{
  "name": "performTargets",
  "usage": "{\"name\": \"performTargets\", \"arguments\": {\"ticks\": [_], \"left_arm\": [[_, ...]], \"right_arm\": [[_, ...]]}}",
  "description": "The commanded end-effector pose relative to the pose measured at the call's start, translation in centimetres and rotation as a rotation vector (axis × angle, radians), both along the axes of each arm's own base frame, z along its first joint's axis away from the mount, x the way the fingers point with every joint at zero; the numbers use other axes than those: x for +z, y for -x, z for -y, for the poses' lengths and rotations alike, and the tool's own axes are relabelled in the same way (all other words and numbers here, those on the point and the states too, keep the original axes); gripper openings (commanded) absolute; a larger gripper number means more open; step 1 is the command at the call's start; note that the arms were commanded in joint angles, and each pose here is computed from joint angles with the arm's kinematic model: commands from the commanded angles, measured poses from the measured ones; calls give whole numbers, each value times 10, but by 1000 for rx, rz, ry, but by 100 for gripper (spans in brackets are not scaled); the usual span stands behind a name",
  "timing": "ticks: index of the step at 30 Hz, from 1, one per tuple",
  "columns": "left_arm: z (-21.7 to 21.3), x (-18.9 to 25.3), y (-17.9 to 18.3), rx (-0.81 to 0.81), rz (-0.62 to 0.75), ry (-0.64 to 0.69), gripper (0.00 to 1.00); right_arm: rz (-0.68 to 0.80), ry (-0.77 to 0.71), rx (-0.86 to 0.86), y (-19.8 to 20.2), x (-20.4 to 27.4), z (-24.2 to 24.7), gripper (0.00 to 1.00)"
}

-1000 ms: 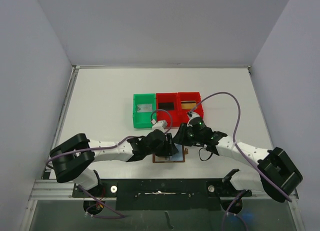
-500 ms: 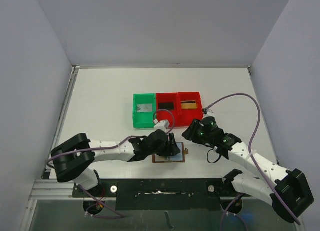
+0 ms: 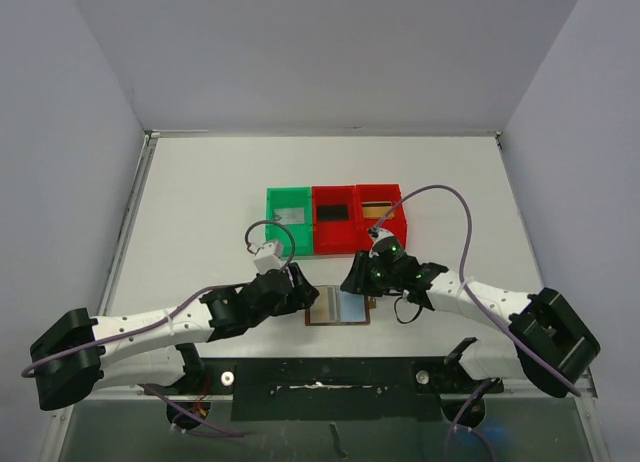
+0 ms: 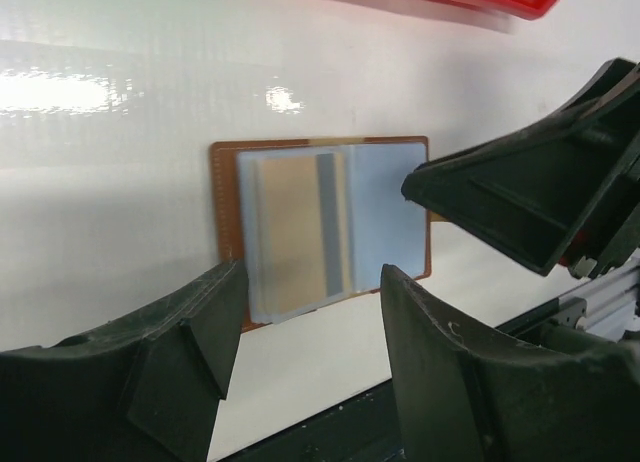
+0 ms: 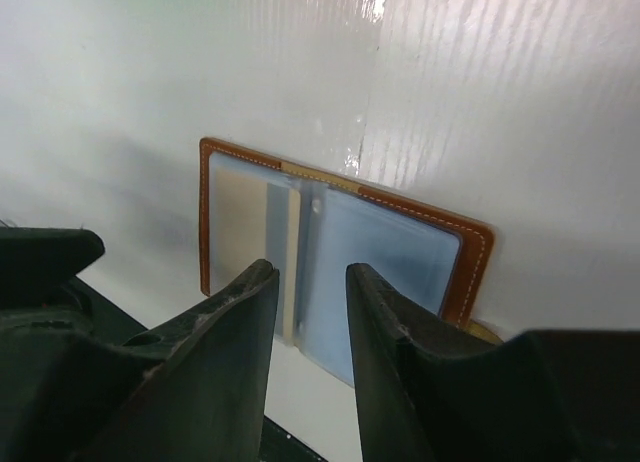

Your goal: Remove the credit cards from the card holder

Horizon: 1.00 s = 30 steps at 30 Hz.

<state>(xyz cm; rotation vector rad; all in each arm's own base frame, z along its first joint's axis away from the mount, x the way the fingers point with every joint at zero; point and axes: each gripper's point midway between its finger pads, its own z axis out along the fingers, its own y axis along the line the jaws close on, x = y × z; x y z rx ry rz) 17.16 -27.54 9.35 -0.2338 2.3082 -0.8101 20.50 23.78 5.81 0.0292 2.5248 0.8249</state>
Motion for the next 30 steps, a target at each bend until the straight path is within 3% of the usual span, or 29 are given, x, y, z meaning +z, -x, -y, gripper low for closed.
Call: {"name": "performTargets", "arguments": {"ticks": [1,16,30], "left_arm": [[-14,6,-8,78,15,3,54],[-3,-3,-8,41,-9,-14,54],[14,-8,-8,-4,-26,5,54]], "right_arm": [[49,-49,73,-9,13,-32,34],[-35,9,126,1,-25,-39,31],[-112,81,64,11,-56,-15,17]]}}
